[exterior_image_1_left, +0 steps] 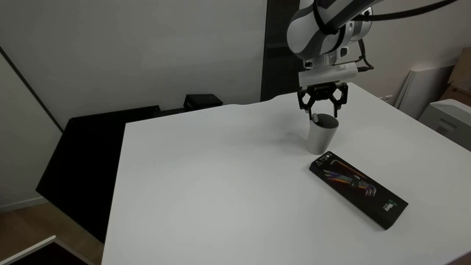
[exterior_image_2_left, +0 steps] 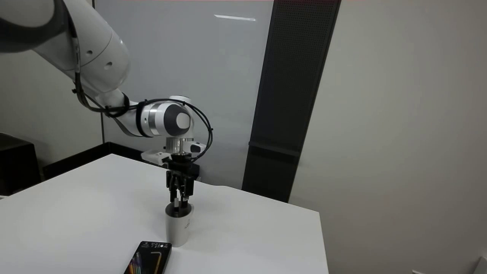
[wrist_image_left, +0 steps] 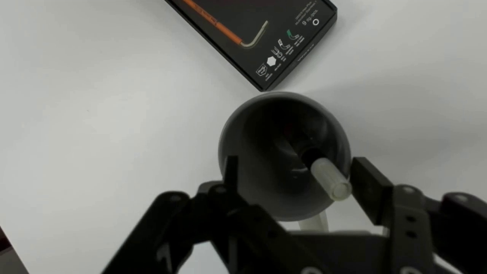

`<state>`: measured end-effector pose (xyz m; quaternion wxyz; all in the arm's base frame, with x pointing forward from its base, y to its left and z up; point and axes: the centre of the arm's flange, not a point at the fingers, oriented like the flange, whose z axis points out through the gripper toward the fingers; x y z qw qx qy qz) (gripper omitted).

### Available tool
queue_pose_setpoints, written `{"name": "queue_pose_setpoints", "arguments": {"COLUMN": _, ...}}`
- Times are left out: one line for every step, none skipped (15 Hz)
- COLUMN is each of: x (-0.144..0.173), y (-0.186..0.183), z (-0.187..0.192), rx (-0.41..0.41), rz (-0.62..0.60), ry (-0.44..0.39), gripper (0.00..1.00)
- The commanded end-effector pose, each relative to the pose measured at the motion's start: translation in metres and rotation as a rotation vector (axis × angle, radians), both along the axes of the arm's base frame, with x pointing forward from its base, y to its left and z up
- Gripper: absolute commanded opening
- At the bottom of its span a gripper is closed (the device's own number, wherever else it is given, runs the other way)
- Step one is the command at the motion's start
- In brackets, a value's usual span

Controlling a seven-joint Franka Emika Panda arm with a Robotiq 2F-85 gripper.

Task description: Put the marker inside the mug then take the marker out of the mug

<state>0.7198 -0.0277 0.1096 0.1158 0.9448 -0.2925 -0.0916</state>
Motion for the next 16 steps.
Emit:
{"name": "queue_pose_setpoints", "arguments": {"x": -0.014, "y": 0.002, "z": 0.012, "rx": 0.001, "rz": -0.025, "ry": -0.012, "gripper": 0.5}}
{"name": "queue_pose_setpoints", "arguments": {"x": -0.014, "y": 0.003, "z": 0.011, "rx": 0.001, "rz": -0.024, "ry": -0.012, "gripper": 0.43}}
{"name": "queue_pose_setpoints", "arguments": {"x": -0.014, "y": 0.003, "z": 0.01, "rx": 0.001, "rz": -0.024, "ry": -0.012, "gripper": 0.38}}
{"name": "queue_pose_setpoints", "arguments": {"x": -0.014, "y": 0.003, "z": 0.01, "rx": 0.003, "rz": -0.023, "ry": -0.012, "gripper": 0.32}}
{"name": "queue_pose_setpoints", "arguments": {"x": -0.014, "y": 0.003, "z": 0.01, "rx": 0.003, "rz": -0.023, "ry": -0.013, "gripper": 0.25}}
{"name": "queue_pose_setpoints", "arguments": {"x": -0.015, "y": 0.003, "z": 0.009, "rx": 0.003, "rz": -0.022, "ry": -0.013, "gripper": 0.2}}
{"name": "queue_pose_setpoints", "arguments": {"x": -0.015, "y": 0.003, "z": 0.009, "rx": 0.003, "rz": -0.023, "ry": -0.012, "gripper": 0.13}}
{"name": "queue_pose_setpoints", "arguments": {"x": -0.015, "y": 0.002, "z": 0.009, "rx": 0.003, "rz": -0.024, "ry": -0.011, "gripper": 0.08}}
{"name": "queue_pose_setpoints", "arguments": {"x": -0.015, "y": 0.001, "z": 0.01, "rx": 0.003, "rz": -0.026, "ry": -0.011, "gripper": 0.06}}
{"name": "queue_pose_setpoints", "arguments": {"x": -0.015, "y": 0.0, "z": 0.011, "rx": 0.006, "rz": -0.026, "ry": -0.009, "gripper": 0.08}}
{"name": "queue_pose_setpoints", "arguments": {"x": -0.014, "y": 0.001, "z": 0.014, "rx": 0.005, "rz": -0.024, "ry": -0.009, "gripper": 0.08}}
{"name": "queue_pose_setpoints", "arguments": {"x": -0.013, "y": 0.003, "z": 0.018, "rx": 0.003, "rz": -0.017, "ry": -0.009, "gripper": 0.07}}
{"name": "queue_pose_setpoints", "arguments": {"x": -0.011, "y": 0.005, "z": 0.022, "rx": -0.002, "rz": -0.013, "ry": -0.012, "gripper": 0.07}}
{"name": "queue_pose_setpoints", "arguments": {"x": -0.01, "y": 0.008, "z": 0.028, "rx": -0.005, "rz": -0.006, "ry": -0.014, "gripper": 0.07}}
{"name": "queue_pose_setpoints", "arguments": {"x": -0.008, "y": 0.011, "z": 0.035, "rx": -0.007, "rz": 0.004, "ry": -0.012, "gripper": 0.07}}
{"name": "queue_pose_setpoints", "arguments": {"x": -0.006, "y": 0.013, "z": 0.041, "rx": -0.015, "rz": 0.009, "ry": -0.019, "gripper": 0.07}}
